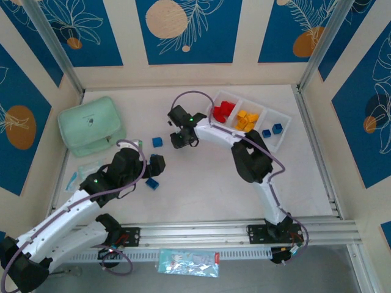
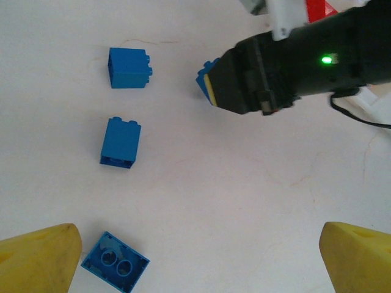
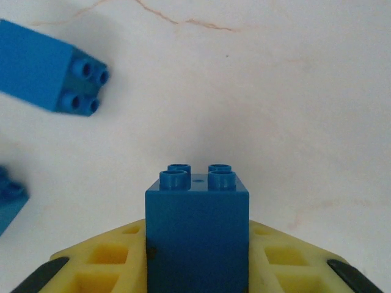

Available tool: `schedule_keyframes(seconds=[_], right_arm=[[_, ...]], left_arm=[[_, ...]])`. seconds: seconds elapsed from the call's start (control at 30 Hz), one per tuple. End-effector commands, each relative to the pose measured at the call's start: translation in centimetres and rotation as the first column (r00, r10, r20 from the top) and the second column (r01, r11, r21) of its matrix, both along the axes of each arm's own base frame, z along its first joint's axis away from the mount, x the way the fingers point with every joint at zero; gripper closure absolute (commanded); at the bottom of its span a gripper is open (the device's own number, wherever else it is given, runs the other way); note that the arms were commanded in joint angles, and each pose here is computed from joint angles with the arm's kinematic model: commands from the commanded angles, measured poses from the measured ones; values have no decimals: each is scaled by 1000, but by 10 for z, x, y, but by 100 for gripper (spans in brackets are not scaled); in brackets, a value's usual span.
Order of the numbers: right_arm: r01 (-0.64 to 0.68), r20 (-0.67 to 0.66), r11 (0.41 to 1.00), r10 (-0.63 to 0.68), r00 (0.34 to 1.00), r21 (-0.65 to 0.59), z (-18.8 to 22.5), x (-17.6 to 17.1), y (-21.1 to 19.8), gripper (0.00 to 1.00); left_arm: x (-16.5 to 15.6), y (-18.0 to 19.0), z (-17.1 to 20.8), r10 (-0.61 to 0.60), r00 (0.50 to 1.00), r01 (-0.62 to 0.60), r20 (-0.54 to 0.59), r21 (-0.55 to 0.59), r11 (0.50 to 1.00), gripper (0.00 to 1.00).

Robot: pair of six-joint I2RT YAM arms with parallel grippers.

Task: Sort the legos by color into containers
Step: Pick up the lego from the center of the table, then place the lego in the container.

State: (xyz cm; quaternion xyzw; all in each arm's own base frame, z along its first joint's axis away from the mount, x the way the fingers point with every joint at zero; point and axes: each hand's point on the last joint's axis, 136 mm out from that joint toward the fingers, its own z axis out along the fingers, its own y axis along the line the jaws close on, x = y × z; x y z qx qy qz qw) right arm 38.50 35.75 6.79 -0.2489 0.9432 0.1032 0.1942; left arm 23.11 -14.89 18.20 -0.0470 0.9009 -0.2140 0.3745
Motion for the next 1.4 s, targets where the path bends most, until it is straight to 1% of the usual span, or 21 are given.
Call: schedule_keyframes(seconds=[0.0, 0.13, 0.23, 0.37, 0.5, 0.63, 0.77, 0.87, 1.0, 1.1, 1.3, 1.37], right_arm=[[44, 44, 994, -49, 998, 99, 42, -5, -11, 70], [123, 43, 987, -128, 991, 105, 55, -22, -48, 70], [205, 42, 972, -211, 977, 114, 65, -30, -83, 70], [347, 11, 928, -352, 936, 138, 71, -35, -137, 70], [457, 1, 878, -461, 887, 143, 78, -32, -190, 70], [581, -1, 801, -587, 810, 144, 83, -21, -247, 70], [704, 1, 696, -711, 703, 140, 85, -5, -304, 70], [760, -9, 635, -767, 642, 141, 84, 8, -336, 70], [812, -11, 574, -816, 578, 100, 73, 25, -368, 70], [836, 8, 542, -839, 544, 78, 66, 39, -386, 70], [858, -35, 512, -857, 514, 46, 46, 66, -401, 70], [860, -30, 510, -859, 511, 31, 42, 72, -403, 67]], left_arm=[[5, -12, 14, -45, 999, 46, 18, -37, 998, 1], [9, -29, 12, -102, 995, 101, -1, -65, 993, 1], [12, -48, 14, -169, 986, 169, 6, -101, 980, 1], [18, -69, 14, -225, 974, 223, 3, -124, 967, 1], [23, -91, 17, -269, 963, 270, 24, -146, 952, 1], [26, -112, 17, -303, 952, 304, 30, -150, 941, 1], [30, -133, 18, -339, 940, 341, 40, -158, 927, 1], [34, -144, 20, -358, 933, 361, 47, -156, 920, 1], [38, -159, 24, -380, 923, 384, 57, -164, 908, 1], [41, -168, 25, -400, 915, 404, 57, -162, 900, 1], [47, -173, 25, -414, 908, 418, 56, -126, 900, 1], [48, -173, 25, -415, 908, 419, 54, -115, 901, 1]])
